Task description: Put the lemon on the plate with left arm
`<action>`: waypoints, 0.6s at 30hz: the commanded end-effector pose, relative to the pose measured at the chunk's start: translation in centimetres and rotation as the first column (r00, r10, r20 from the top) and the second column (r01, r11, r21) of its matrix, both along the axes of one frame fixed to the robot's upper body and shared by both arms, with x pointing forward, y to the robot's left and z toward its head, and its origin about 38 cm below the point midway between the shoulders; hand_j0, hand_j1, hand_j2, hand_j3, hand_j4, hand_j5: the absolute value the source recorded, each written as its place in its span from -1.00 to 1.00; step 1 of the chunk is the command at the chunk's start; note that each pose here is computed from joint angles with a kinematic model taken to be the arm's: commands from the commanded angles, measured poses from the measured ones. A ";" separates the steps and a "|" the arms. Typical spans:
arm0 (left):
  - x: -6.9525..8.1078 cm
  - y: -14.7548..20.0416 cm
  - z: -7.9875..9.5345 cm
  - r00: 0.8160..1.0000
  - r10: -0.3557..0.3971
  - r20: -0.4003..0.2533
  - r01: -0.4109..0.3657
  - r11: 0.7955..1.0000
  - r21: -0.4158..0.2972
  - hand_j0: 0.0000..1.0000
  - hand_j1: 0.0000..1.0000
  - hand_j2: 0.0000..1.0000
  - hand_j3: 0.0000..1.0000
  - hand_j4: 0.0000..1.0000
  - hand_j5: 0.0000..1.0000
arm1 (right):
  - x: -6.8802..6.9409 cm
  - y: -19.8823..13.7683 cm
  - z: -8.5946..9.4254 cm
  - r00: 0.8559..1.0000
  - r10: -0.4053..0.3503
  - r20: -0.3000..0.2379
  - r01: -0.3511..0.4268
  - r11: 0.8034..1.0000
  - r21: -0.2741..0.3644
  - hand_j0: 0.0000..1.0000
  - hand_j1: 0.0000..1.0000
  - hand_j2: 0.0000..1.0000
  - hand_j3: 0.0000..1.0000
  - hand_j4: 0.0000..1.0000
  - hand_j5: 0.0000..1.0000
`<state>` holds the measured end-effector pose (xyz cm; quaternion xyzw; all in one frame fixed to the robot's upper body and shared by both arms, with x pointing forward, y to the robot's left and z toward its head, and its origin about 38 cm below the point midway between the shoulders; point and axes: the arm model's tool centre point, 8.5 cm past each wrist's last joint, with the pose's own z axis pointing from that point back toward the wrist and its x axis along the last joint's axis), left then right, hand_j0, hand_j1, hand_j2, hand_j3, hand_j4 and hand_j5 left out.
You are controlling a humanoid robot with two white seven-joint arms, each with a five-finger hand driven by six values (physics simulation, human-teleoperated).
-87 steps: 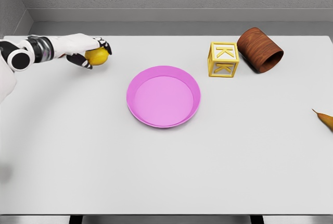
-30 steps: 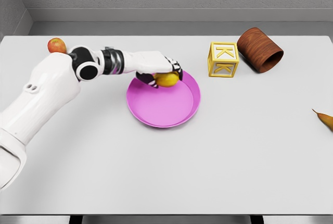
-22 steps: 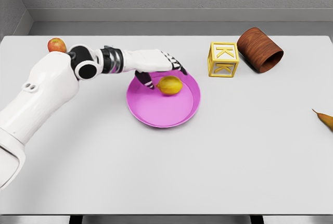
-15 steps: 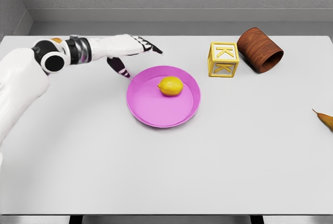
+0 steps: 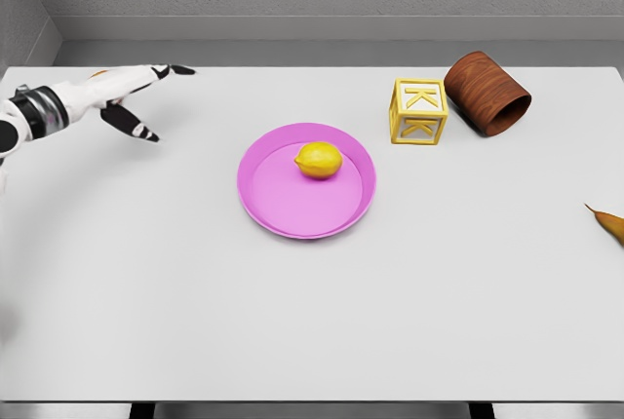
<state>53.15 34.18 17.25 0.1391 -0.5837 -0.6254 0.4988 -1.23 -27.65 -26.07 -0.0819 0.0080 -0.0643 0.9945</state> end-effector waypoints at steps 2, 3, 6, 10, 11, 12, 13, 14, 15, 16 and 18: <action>-0.1 1.6 0.2 0.999 0.038 -0.001 -0.038 0.999 -0.018 1.00 1.00 1.00 1.00 1.00 1.00 | 0.0 0.0 0.0 1.000 0.000 0.000 0.000 1.000 0.000 1.00 1.00 1.00 1.00 1.00 1.00; -0.2 2.2 0.5 0.999 0.054 0.005 -0.054 0.998 -0.030 1.00 1.00 1.00 1.00 1.00 1.00 | 0.0 0.0 0.0 1.000 0.000 0.000 0.000 1.000 0.000 1.00 1.00 1.00 1.00 1.00 1.00; -1.1 4.0 -0.1 0.996 0.091 -0.003 -0.091 0.994 -0.052 1.00 1.00 1.00 1.00 1.00 1.00 | 0.0 0.0 0.0 1.000 0.000 0.000 0.000 1.000 0.001 1.00 1.00 1.00 1.00 1.00 1.00; -1.2 4.0 -0.2 0.996 0.093 -0.002 -0.093 0.994 -0.060 1.00 1.00 1.00 1.00 1.00 1.00 | 0.0 0.0 0.0 1.000 0.000 0.000 0.000 1.000 0.000 1.00 1.00 1.00 1.00 1.00 1.00; -1.2 4.0 -0.1 0.996 0.094 -0.001 -0.094 0.993 -0.072 1.00 1.00 1.00 1.00 1.00 1.00 | 0.0 0.0 0.0 1.000 0.000 0.000 0.000 1.000 0.000 1.00 1.00 1.00 1.00 1.00 1.00; -1.4 5.0 0.5 0.994 0.107 0.007 -0.106 0.992 -0.067 1.00 1.00 1.00 1.00 1.00 1.00 | 0.0 0.0 0.0 1.000 0.001 0.000 -0.001 1.000 0.000 1.00 1.00 1.00 1.00 1.00 1.00; -1.5 5.6 0.9 0.993 0.113 0.014 -0.112 0.992 -0.058 1.00 1.00 1.00 1.00 1.00 1.00 | 0.0 0.0 0.0 1.000 0.000 0.000 0.000 1.000 0.000 1.00 1.00 1.00 1.00 1.00 1.00; -1.7 6.2 1.1 0.992 0.122 0.016 -0.121 0.991 -0.059 1.00 1.00 1.00 1.00 1.00 1.00 | 0.0 0.0 0.0 1.000 0.000 0.000 0.000 1.000 0.000 1.00 1.00 1.00 1.00 1.00 1.00; -1.9 7.0 1.3 0.990 0.138 0.018 -0.136 0.988 -0.066 1.00 1.00 1.00 1.00 1.00 1.00 | 0.0 0.0 0.0 1.000 0.000 0.000 0.000 1.000 0.000 1.00 1.00 1.00 1.00 1.00 1.00; -2.1 7.1 0.9 0.990 0.141 0.009 -0.140 0.988 -0.070 1.00 1.00 1.00 1.00 1.00 1.00 | 0.0 0.0 0.0 1.000 0.000 0.000 0.000 1.000 0.000 1.00 1.00 1.00 1.00 1.00 1.00; -2.2 7.2 0.8 0.990 0.143 0.007 -0.142 0.987 -0.076 1.00 1.00 1.00 1.00 1.00 1.00 | 0.0 0.0 0.0 1.000 0.000 0.000 0.000 1.000 0.001 1.00 1.00 1.00 1.00 1.00 1.00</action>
